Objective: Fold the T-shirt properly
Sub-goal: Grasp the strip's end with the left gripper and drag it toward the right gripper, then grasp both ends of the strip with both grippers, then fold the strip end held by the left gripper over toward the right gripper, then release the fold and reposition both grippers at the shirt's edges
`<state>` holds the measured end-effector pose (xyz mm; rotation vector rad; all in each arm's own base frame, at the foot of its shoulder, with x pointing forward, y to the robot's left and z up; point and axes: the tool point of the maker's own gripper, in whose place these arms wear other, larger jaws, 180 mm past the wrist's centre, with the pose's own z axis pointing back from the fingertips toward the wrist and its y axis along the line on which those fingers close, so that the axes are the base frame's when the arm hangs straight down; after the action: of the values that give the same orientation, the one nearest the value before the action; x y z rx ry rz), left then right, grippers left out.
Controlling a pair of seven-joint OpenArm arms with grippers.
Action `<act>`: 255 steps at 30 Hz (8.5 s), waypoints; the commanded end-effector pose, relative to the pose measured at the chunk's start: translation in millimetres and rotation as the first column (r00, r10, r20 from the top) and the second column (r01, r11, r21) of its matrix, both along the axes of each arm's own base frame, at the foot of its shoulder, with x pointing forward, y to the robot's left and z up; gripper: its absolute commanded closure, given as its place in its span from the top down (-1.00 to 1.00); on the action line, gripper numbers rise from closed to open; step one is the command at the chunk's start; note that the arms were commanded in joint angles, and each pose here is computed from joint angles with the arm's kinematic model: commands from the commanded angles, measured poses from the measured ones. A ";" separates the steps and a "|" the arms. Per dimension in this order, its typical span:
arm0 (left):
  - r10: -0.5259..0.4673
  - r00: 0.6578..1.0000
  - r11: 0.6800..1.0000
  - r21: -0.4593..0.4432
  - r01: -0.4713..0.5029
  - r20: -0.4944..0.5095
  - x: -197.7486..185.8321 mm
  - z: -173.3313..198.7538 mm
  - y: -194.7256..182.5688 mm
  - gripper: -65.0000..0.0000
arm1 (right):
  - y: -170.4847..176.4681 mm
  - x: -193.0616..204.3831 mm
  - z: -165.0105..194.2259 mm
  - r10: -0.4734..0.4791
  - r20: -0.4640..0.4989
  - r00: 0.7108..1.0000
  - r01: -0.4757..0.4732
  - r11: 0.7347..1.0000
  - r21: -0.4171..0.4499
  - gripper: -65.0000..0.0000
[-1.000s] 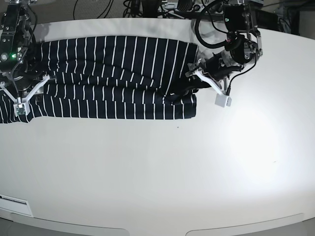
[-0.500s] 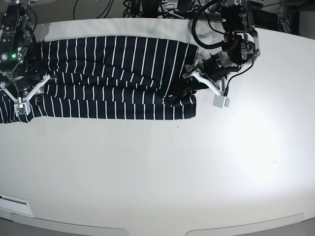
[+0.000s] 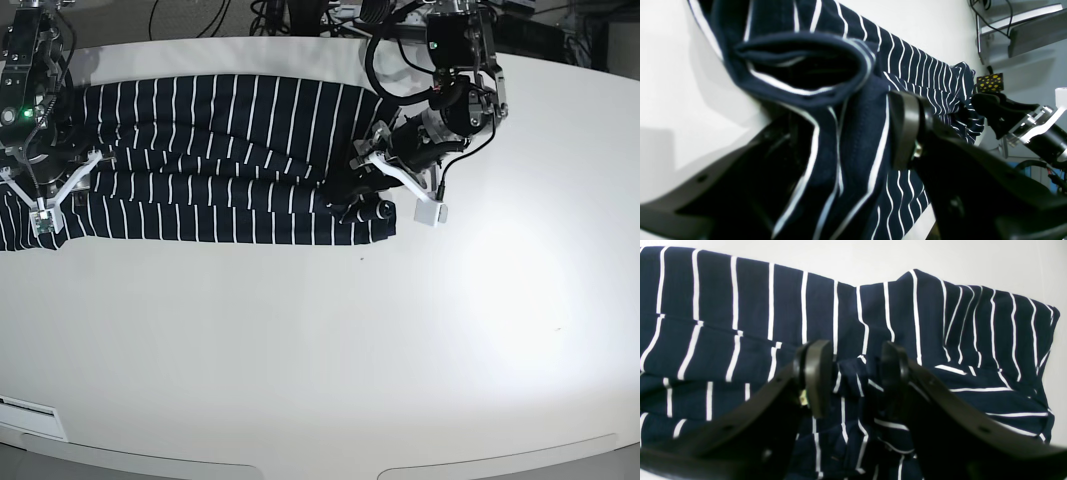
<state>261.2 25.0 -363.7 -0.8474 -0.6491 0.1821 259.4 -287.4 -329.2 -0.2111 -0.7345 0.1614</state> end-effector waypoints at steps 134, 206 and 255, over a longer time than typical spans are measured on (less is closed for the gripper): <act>-0.351 0.754 0.880 -0.080 0.469 0.555 -6.3 116.3 -45.4 0.15 | 77.0 -12.6 -63.7 0.260 -0.077 0.963 -0.233 0.938 0.256 -0.85; -0.505 0.848 0.812 0.422 0.403 0.162 4.4 -12.0 -15.6 -1.00 | 71.8 27.8 -36.4 0.233 -0.005 0.972 -0.226 0.947 0.227 -0.79; -0.518 0.855 0.678 0.603 0.420 -0.013 3.5 -38.5 117.3 -1.00 | 69.6 5.6 -70.3 0.381 -0.196 0.904 -0.101 0.635 0.766 0.07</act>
<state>274.8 121.5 -384.4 -0.4954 -0.6697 -0.5301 277.6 -210.6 -389.8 0.7646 -0.5027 0.1111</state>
